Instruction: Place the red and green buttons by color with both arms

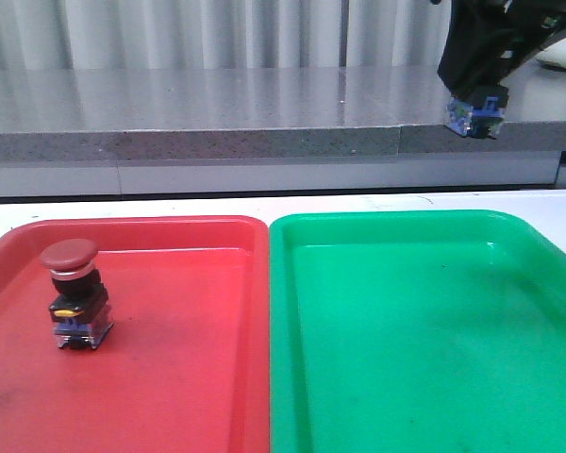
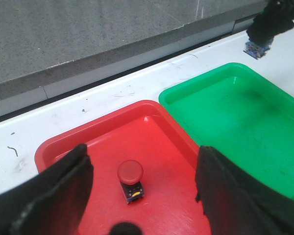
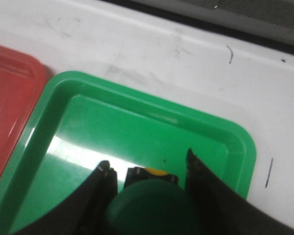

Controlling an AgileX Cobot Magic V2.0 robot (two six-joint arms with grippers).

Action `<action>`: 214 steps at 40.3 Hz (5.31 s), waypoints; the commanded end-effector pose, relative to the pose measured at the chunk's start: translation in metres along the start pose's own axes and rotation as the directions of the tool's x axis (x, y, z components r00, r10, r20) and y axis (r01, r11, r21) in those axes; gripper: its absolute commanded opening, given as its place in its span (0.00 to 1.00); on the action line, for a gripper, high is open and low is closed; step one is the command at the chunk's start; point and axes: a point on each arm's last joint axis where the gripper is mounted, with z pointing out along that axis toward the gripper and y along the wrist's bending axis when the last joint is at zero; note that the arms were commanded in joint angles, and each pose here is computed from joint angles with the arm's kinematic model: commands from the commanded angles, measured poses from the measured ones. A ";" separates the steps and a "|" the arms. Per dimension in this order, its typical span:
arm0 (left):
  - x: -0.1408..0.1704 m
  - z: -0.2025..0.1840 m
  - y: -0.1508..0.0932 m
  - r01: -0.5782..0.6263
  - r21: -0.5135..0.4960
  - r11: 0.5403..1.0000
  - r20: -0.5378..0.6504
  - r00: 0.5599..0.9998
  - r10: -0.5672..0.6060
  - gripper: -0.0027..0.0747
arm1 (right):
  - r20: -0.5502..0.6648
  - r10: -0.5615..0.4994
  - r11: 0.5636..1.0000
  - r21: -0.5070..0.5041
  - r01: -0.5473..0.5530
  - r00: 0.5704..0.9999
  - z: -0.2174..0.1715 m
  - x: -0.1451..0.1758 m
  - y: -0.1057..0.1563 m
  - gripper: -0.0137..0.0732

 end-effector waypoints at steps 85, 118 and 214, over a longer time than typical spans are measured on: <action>-0.013 -0.004 -0.001 0.001 0.004 1.000 0.092 0.996 -0.001 0.60 | -0.024 -0.206 0.979 -0.002 0.206 0.978 0.084 0.077 0.023 0.73; -0.013 -0.004 -0.001 0.001 0.004 1.000 0.092 0.996 -0.001 0.60 | 0.156 -0.105 0.991 -0.064 0.116 0.982 -0.090 0.055 0.031 0.73; 0.111 -0.004 0.020 0.139 -0.357 0.924 0.452 0.891 0.040 0.01 | 0.335 -0.126 0.988 -0.045 0.149 0.934 -0.177 0.166 0.018 0.08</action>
